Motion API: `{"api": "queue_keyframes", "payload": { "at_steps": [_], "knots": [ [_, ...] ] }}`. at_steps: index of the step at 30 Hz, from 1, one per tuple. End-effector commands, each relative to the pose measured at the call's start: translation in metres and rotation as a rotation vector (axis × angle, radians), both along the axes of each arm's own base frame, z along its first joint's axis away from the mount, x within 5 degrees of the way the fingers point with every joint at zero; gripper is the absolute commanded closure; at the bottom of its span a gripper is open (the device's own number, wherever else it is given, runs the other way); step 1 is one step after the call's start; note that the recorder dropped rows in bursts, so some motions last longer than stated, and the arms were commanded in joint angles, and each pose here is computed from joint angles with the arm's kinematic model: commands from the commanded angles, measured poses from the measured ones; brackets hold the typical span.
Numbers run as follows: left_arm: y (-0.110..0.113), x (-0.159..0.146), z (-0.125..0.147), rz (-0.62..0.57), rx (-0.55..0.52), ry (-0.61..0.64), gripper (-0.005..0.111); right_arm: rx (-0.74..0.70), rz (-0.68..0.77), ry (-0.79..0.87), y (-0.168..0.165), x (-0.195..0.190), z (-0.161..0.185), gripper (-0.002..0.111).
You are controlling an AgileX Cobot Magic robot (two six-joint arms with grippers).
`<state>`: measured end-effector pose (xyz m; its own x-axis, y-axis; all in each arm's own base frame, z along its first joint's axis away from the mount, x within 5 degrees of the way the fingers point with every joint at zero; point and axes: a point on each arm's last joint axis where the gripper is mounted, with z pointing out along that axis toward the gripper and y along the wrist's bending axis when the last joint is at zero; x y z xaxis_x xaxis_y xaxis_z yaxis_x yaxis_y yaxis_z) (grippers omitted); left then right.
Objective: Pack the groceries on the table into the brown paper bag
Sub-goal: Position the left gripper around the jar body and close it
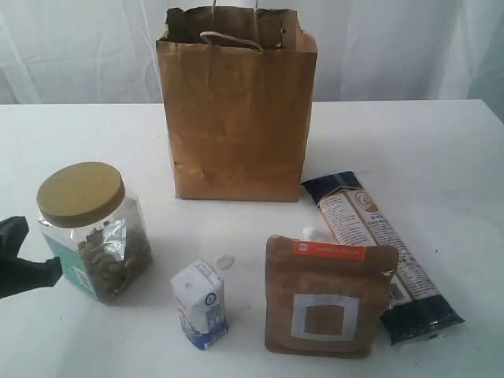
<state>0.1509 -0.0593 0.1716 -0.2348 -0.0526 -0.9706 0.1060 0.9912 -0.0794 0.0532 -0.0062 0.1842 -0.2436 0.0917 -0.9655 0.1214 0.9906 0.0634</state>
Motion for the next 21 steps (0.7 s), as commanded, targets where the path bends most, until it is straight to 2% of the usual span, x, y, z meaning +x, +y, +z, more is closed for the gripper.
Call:
{"api": "queue_keyframes", "payload": {
  "at_steps": [1, 4, 7, 10, 15, 18, 20, 21],
  "knots": [
    [0.011, -0.021, -0.002, -0.05, -0.018, 0.005, 0.107, -0.003, -0.003, 0.002, 0.0, 0.0, -0.002, 0.108],
    [0.009, -0.031, -0.006, -0.133, -0.028, 0.077, 0.107, -0.003, -0.003, 0.002, 0.0, 0.0, -0.002, 0.108],
    [0.004, -0.039, -0.009, -0.233, 0.016, 0.135, 0.107, -0.003, -0.003, 0.002, 0.0, 0.0, -0.002, 0.108],
    [0.002, -0.041, -0.006, -0.287, 0.079, 0.091, 0.107, -0.003, -0.003, 0.002, 0.0, 0.0, -0.002, 0.108],
    [0.003, -0.039, 0.0, -0.299, 0.161, 0.007, 0.104, -0.003, -0.003, 0.002, 0.0, 0.0, -0.002, 0.108],
    [0.002, -0.041, -0.004, -0.327, 0.191, 0.042, 0.084, -0.003, -0.003, 0.002, 0.0, 0.0, -0.002, 0.108],
    [0.001, -0.043, -0.009, -0.35, 0.2, 0.094, 0.061, -0.003, -0.003, 0.002, 0.0, 0.0, -0.002, 0.108],
    [0.001, -0.044, -0.01, -0.357, 0.203, 0.113, 0.043, -0.003, -0.003, 0.002, 0.0, 0.0, -0.002, 0.108]
  ]
}}
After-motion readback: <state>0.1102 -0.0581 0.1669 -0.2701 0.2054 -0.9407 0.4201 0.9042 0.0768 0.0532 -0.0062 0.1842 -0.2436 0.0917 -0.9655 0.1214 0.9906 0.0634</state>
